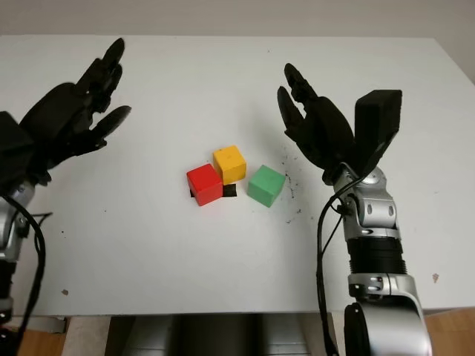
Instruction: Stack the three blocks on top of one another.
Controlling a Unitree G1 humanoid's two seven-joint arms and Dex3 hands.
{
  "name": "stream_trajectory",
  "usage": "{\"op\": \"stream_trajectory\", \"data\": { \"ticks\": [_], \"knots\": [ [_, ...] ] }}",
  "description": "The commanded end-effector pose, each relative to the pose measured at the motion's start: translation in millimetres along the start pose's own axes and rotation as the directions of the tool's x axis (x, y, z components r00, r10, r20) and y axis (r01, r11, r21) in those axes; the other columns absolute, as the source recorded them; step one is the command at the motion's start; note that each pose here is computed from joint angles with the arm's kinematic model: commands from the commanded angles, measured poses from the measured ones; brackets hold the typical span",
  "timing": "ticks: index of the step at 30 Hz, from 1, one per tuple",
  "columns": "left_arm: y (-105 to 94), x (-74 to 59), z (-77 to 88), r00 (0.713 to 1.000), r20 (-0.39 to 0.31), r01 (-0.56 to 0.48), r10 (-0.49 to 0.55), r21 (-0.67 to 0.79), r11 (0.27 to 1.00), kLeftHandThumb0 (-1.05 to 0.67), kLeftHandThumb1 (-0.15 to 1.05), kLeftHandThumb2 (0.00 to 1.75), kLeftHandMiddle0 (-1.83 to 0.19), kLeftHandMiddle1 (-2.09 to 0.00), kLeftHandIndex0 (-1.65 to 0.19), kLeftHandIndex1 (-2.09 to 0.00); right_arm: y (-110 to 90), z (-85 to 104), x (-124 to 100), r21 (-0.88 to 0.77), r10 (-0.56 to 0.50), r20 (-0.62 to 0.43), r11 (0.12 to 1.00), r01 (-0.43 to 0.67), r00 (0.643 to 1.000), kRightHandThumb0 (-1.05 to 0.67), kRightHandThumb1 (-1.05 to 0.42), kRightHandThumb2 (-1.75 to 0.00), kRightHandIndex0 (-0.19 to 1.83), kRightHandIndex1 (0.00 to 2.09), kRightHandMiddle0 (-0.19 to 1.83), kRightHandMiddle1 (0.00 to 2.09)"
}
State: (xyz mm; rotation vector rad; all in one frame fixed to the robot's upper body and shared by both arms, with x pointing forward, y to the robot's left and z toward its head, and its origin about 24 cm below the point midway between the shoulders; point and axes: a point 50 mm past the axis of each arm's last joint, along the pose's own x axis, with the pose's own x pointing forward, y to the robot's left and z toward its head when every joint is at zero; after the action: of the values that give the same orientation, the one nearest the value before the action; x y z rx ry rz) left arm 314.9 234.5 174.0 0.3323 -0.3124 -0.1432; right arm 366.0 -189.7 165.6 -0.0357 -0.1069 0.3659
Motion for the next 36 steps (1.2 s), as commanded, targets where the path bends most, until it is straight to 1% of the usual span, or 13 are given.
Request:
{"op": "stream_trajectory", "data": {
  "ticks": [1,3,6,10,12,15,18,22,23,25,28,33,36],
  "knots": [
    [-4.2,-10.4,-7.5,0.998,0.004,-0.056,0.056,-0.061,0.997,-0.87,1.05,0.53,0.19,0.00,0.19,0.00,-5.7,16.6,3.4,-0.070,-0.007,0.030,0.998,0.009,1.000,-0.51,-1.05,-0.40,-0.16,0.05,-0.12,0.07],
    [-7.7,-18.0,-15.1,0.996,-0.015,-0.089,0.088,-0.098,0.991,-0.86,1.05,0.56,0.19,0.00,0.19,0.00,-8.7,22.1,4.7,-0.116,-0.016,0.031,0.993,0.020,0.999,-0.56,-1.05,-0.23,-0.13,0.07,-0.08,0.09],
    [-11.8,-24.7,-22.5,0.992,-0.025,-0.129,0.126,-0.135,0.982,-0.83,1.05,0.58,0.19,0.00,0.19,0.00,-10.0,30.5,6.6,-0.233,-0.023,0.047,0.972,0.033,0.999,-0.60,-1.04,-0.12,-0.06,0.09,-0.03,0.11],
    [-18.3,-32.7,-28.9,0.986,-0.032,-0.165,0.162,-0.147,0.975,-0.82,1.05,0.62,0.19,0.00,0.19,0.00,-10.1,44.0,9.9,-0.343,0.025,0.068,0.939,-0.001,0.997,-0.55,-1.01,-0.06,-0.07,0.08,-0.05,0.10],
    [-20.6,-35.8,-31.5,0.986,-0.035,-0.169,0.165,-0.147,0.975,-0.83,1.05,0.62,0.19,0.00,0.19,0.00,-10.4,49.3,11.4,-0.401,0.037,0.069,0.916,-0.006,0.997,-0.56,-0.97,-0.04,-0.04,0.10,-0.02,0.12],
    [-23.8,-40.0,-35.7,0.987,-0.039,-0.162,0.158,-0.150,0.975,-0.81,1.05,0.64,0.19,0.00,0.19,0.00,-4.8,59.0,15.7,-0.556,0.048,0.066,0.831,-0.004,0.997,-0.63,-0.91,-0.03,0.01,0.12,0.04,0.16],
    [-27.1,-42.0,-37.7,0.984,-0.043,-0.178,0.173,-0.175,0.968,-0.80,1.05,0.63,0.19,0.00,0.19,0.00,0.9,67.3,17.8,-0.667,0.079,0.079,0.745,-0.006,0.994,-0.62,-0.87,-0.03,0.03,0.12,0.08,0.17],
    [-30.6,-42.0,-37.4,0.982,-0.047,-0.191,0.186,-0.173,0.966,-0.80,1.05,0.63,0.19,0.00,0.19,0.00,9.2,73.3,19.8,-0.807,0.142,0.077,0.590,-0.022,0.987,-0.66,-0.85,-0.04,0.09,0.14,0.12,0.21],
    [-30.9,-41.9,-37.2,0.981,-0.049,-0.192,0.186,-0.171,0.966,-0.80,1.05,0.63,0.19,0.00,0.19,0.00,11.5,73.8,19.4,-0.843,0.160,0.072,0.537,-0.025,0.984,-0.66,-0.85,-0.04,0.09,0.15,0.12,0.22],
    [-31.1,-41.8,-37.1,0.981,-0.051,-0.194,0.188,-0.169,0.966,-0.80,1.05,0.65,0.19,0.00,0.19,0.00,15.4,72.5,18.5,-0.882,0.197,0.065,0.470,-0.036,0.978,-0.68,-0.84,-0.04,0.15,0.17,0.14,0.25],
    [-31.7,-42.4,-36.8,0.980,-0.050,-0.199,0.193,-0.176,0.964,-0.78,1.05,0.65,0.19,0.00,0.19,0.00,20.4,67.2,17.3,-0.913,0.242,0.024,0.400,-0.078,0.970,-0.64,-0.82,-0.04,0.15,0.16,0.12,0.25],
    [-32.4,-41.5,-35.8,0.980,-0.056,-0.200,0.193,-0.165,0.966,-0.76,1.05,0.66,0.19,0.00,0.19,0.00,29.0,60.1,17.9,-0.940,0.279,-0.038,0.316,-0.129,0.960,-0.62,-0.80,-0.05,0.12,0.12,0.10,0.21],
    [-34.2,-41.2,-36.1,0.979,-0.059,-0.205,0.197,-0.172,0.964,-0.76,1.05,0.63,0.19,0.00,0.19,0.00,37.1,56.6,17.7,-0.964,0.299,-0.062,0.229,-0.135,0.952,-0.65,-0.81,-0.05,0.13,0.11,0.14,0.20]
  ]
}}
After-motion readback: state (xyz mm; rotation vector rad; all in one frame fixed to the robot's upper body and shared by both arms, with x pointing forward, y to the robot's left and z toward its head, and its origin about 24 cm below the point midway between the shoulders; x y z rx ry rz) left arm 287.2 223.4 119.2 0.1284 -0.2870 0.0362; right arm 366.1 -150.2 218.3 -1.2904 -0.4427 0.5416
